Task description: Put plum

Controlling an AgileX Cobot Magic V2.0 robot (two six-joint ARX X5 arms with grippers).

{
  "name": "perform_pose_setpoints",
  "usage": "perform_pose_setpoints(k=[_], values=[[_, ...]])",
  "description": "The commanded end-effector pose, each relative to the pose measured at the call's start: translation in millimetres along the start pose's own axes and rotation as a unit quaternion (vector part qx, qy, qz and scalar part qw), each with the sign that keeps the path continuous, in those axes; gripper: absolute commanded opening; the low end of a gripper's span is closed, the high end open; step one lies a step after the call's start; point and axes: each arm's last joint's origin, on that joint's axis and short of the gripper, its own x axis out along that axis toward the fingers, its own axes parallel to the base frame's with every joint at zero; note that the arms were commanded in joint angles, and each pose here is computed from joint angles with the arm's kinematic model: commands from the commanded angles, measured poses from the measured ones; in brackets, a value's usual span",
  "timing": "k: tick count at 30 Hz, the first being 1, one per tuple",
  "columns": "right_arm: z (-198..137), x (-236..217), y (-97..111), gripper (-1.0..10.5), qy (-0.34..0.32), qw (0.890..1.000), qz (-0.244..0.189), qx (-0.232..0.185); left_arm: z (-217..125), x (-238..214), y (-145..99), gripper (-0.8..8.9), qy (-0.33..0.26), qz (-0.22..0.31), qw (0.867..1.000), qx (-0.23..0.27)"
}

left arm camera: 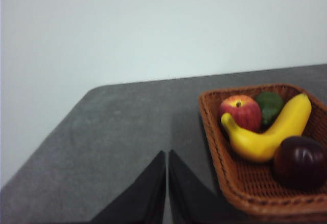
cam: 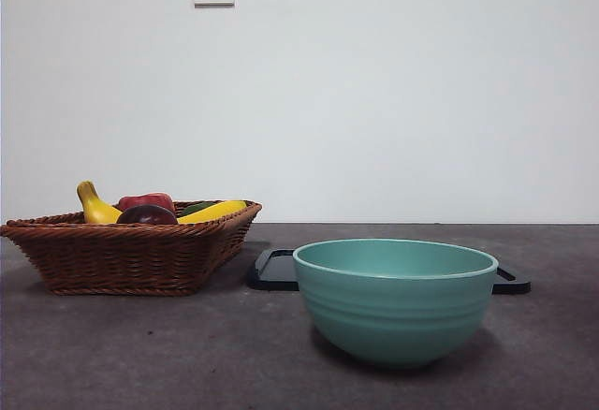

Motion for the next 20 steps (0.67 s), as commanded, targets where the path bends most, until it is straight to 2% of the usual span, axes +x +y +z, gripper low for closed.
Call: perform_pose_setpoints(k=[1, 9, 20], values=[[4, -2, 2, 0.0, -0.008, 1.0, 0.003, -0.011, -8, 0, 0, 0.08, 0.0, 0.003, 1.0, -0.011], [4, -2, 2, 0.0, -0.009, 1.0, 0.003, -0.011, -25, 0, -2, 0.08, 0.022, 0.001, 1.0, -0.019], [4, -2, 2, 0.0, -0.008, 1.0, 0.003, -0.011, -38, -1, -4, 0.08, 0.087, -0.005, 0.996, -0.027]])
